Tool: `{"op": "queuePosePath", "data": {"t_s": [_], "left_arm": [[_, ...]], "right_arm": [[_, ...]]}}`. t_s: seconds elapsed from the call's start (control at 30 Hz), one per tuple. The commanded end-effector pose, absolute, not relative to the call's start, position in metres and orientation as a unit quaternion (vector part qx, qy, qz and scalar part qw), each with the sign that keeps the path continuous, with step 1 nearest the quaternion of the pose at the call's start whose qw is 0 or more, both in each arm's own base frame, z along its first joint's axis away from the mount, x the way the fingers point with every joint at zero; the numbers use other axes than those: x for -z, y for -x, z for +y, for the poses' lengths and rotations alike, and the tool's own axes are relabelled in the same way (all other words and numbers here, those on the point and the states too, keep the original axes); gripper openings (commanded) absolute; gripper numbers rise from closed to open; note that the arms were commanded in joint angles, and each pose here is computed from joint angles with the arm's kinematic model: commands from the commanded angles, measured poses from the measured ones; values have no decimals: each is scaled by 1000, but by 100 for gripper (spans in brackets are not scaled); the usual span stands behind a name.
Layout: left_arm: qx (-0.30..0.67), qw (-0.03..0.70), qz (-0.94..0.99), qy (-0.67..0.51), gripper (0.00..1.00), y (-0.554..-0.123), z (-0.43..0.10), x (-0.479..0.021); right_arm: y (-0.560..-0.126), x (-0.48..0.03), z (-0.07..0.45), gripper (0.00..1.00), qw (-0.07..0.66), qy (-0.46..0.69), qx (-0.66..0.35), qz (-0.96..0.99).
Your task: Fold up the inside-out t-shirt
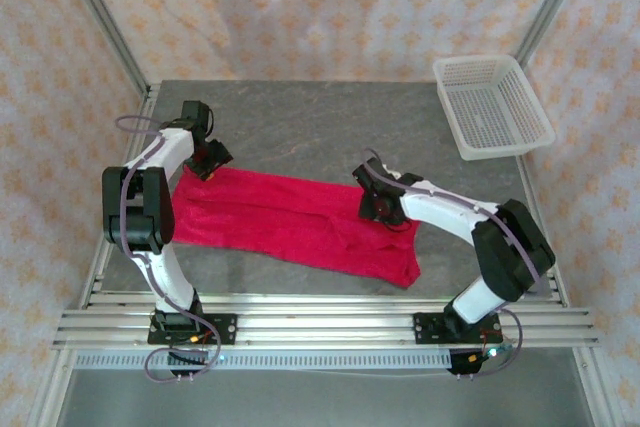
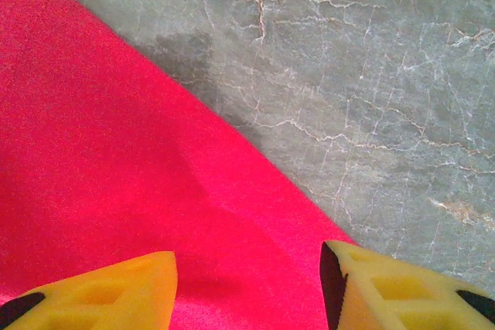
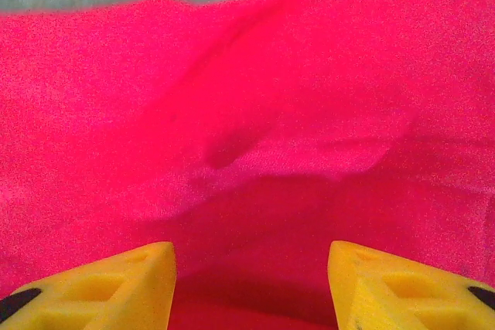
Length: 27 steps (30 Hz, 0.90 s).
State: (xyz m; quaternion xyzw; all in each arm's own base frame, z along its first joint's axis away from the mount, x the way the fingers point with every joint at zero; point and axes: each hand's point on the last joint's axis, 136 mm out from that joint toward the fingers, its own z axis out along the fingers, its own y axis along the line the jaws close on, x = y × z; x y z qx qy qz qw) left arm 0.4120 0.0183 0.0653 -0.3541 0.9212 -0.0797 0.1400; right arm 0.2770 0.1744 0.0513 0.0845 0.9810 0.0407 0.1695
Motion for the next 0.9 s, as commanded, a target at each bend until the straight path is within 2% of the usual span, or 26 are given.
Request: {"op": "queuePosePath", "data": {"t_s": [0.0,0.27,0.47,0.73,0.87], "left_arm": [[56,133,924,355,53,-407,27,-65],[56,132,924,356,53,-408,27,-65],[58,134,924,353,53,-409,27,-71],[82,166,918,351,53,-399,19,-106],[128,159,914,350,53,-388,-2,-99]], "right_arm": [[-252,-46,172,55,147,-64,-33,987],[-209,-41,174,56,122,-75,-49,989],[-195,-50,166,56,120,-94,-58,987],[-244,-138,171,60,255,-98,-84,958],[-270,-122,187,63,249,-102,-103,958]]}}
